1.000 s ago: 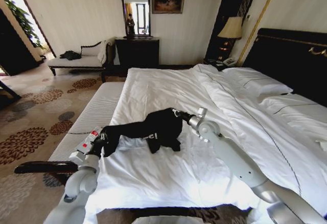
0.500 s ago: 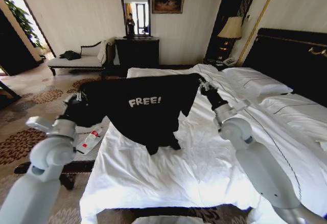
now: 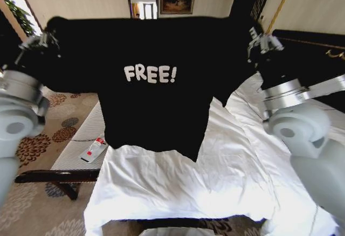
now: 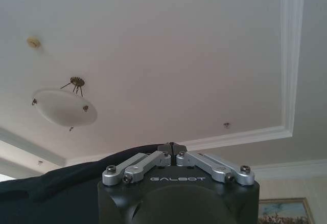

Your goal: Fold the clothes on the bed.

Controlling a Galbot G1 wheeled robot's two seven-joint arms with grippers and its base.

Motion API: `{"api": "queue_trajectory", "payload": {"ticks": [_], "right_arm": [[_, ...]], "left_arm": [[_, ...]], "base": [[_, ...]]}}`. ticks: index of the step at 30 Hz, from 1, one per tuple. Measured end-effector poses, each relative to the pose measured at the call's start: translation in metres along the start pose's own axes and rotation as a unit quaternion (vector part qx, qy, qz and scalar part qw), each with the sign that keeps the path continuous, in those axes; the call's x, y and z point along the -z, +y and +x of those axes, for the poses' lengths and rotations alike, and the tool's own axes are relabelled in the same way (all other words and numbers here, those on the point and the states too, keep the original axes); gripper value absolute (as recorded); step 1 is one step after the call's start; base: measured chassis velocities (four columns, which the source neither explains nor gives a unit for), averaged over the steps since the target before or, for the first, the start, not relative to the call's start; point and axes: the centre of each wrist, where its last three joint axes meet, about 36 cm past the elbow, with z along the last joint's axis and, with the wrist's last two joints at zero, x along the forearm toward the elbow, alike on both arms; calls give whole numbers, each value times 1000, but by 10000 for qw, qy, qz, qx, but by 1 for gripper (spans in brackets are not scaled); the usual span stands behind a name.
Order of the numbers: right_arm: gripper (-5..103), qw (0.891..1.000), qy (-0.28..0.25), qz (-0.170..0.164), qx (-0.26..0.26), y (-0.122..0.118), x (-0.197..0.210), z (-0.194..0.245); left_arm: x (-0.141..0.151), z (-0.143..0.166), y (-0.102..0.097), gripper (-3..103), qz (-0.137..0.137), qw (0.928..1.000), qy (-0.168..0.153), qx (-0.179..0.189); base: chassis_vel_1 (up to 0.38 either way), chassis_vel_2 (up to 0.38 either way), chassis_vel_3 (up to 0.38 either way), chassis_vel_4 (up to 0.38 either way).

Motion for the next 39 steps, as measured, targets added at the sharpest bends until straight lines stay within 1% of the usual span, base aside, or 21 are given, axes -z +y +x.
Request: {"api": "queue_trajectory", "payload": {"ticks": [4,6,9,11,12,15,17,18,21,25,26,28,29,30,31,33,34,35,36,38,39], "right_arm": [[0,9999,53,86,11,6,18,7],[0,9997,98,241,0,12,32,21],[0,9995,120,289,-5,15,36,26],[0,9991,174,381,10,30,44,44],[0,9991,174,381,10,30,44,44],[0,9979,296,520,-256,28,48,57],[0,9943,457,686,-676,20,54,68],[0,9943,457,686,-676,20,54,68],[0,9896,515,800,-1077,15,66,72],[0,9854,580,955,-1282,13,73,72],[0,9840,633,969,-1351,13,73,72],[0,9790,937,926,-1558,14,57,77],[0,9790,937,926,-1558,14,57,77],[0,9755,1129,904,-1660,15,44,81],[0,9738,1217,893,-1702,16,39,83],[0,9608,1857,726,-1925,24,6,98],[0,9558,2096,646,-1956,28,-6,103],[0,9558,2096,646,-1956,28,-6,103],[0,9533,2234,589,-1945,31,-13,106],[0,9416,2764,341,-1893,39,-46,113],[0,9326,3012,278,-1969,32,-67,116]], "left_arm": [[10,11,-6,2,7,10000,-11,-99],[17,25,-14,2,52,9998,-16,-194],[18,28,-16,2,77,9998,-22,-205],[27,38,-23,2,156,9996,-80,-240],[27,38,-23,2,156,9996,-80,-240],[38,46,-29,2,215,9991,-142,-335],[54,53,-35,2,306,9982,-191,-478],[54,53,-35,2,306,9982,-191,-478],[68,61,-44,2,430,9970,-177,-616],[67,68,-51,2,432,9970,-43,-638],[62,71,-50,2,457,9972,55,-582],[40,76,-46,2,542,9970,462,-299],[40,76,-46,2,542,9970,462,-299],[28,79,-45,2,550,9958,703,-188],[23,80,-44,2,540,9952,805,-147],[-12,85,-48,2,373,9885,1464,29],[-24,87,-51,2,279,9852,1689,19],[-24,87,-51,2,279,9852,1689,19],[-29,88,-52,2,247,9832,1809,-6],[-64,82,-51,2,186,9694,2449,-49],[-79,78,-48,2,171,9634,2675,-54]], "base": [[0,0,0,0],[0,0,0,0],[0,0,0,0],[0,0,0,0],[0,0,0,0],[0,0,0,0],[0,0,0,0],[0,0,0,0],[0,0,0,0],[0,0,0,0],[0,0,0,0],[0,0,0,0],[0,0,0,0],[0,0,0,0],[0,0,0,0],[0,0,0,0],[0,0,0,0],[0,0,0,0],[0,0,0,0],[0,0,0,0],[0,0,0,0]]}}
